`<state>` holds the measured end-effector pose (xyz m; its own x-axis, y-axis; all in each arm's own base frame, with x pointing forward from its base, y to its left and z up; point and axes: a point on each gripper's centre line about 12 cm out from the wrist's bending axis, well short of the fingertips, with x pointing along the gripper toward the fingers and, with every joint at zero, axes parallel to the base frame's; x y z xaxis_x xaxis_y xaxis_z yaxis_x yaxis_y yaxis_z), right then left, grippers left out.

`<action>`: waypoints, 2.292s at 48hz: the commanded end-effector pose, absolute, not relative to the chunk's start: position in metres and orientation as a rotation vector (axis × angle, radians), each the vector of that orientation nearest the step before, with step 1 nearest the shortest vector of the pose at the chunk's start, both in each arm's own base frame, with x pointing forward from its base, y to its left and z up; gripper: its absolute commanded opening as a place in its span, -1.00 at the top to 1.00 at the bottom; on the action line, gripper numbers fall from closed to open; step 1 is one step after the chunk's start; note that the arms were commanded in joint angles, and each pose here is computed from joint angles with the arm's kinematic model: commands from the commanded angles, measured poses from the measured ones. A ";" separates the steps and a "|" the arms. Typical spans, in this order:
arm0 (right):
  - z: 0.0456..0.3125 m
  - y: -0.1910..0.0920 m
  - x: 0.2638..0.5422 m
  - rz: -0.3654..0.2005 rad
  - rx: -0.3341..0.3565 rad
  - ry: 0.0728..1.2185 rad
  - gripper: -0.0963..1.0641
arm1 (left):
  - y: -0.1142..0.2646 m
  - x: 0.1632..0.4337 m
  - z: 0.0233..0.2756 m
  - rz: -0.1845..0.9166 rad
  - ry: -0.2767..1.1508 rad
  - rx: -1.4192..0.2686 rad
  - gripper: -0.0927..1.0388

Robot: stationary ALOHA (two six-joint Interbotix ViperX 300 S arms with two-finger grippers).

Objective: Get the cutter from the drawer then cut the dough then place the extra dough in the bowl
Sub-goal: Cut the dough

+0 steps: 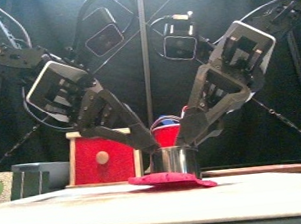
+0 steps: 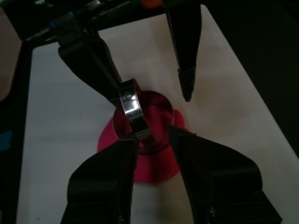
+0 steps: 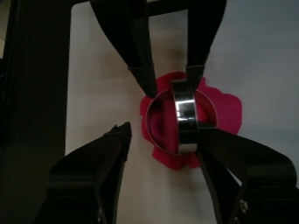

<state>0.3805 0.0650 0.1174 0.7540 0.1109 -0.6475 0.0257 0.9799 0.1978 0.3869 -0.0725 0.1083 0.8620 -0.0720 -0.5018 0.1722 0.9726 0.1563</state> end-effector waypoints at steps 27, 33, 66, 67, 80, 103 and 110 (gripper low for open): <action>0.149 0.053 0.401 0.049 0.159 0.719 -0.67 | -0.069 0.368 0.152 -0.110 0.365 0.195 -0.45; 0.151 0.052 0.402 0.048 0.160 0.721 -0.67 | -0.065 0.358 0.139 -0.092 0.395 0.184 -0.45; 0.169 0.050 0.414 0.043 0.159 0.803 -0.66 | -0.066 0.370 0.084 -0.066 0.495 0.199 -0.15; 0.168 0.050 0.413 0.043 0.159 0.805 -0.66 | -0.066 0.370 0.084 -0.067 0.492 0.200 -0.15; 0.168 0.050 0.413 0.042 0.163 0.811 -0.60 | -0.068 0.376 0.081 -0.071 0.500 0.202 -0.14; 0.167 0.052 0.415 0.045 0.161 0.816 -0.28 | -0.069 0.377 0.060 -0.080 0.582 0.195 -0.13; 0.168 0.053 0.414 0.046 0.159 0.836 -0.10 | -0.069 0.376 0.058 -0.074 0.591 0.190 -0.13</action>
<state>0.4090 0.0524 0.1477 0.6336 0.0992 -0.7673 0.0263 0.9884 0.1495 0.3741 -0.0689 0.0577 0.8304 -0.0169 -0.5570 0.1291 0.9782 0.1628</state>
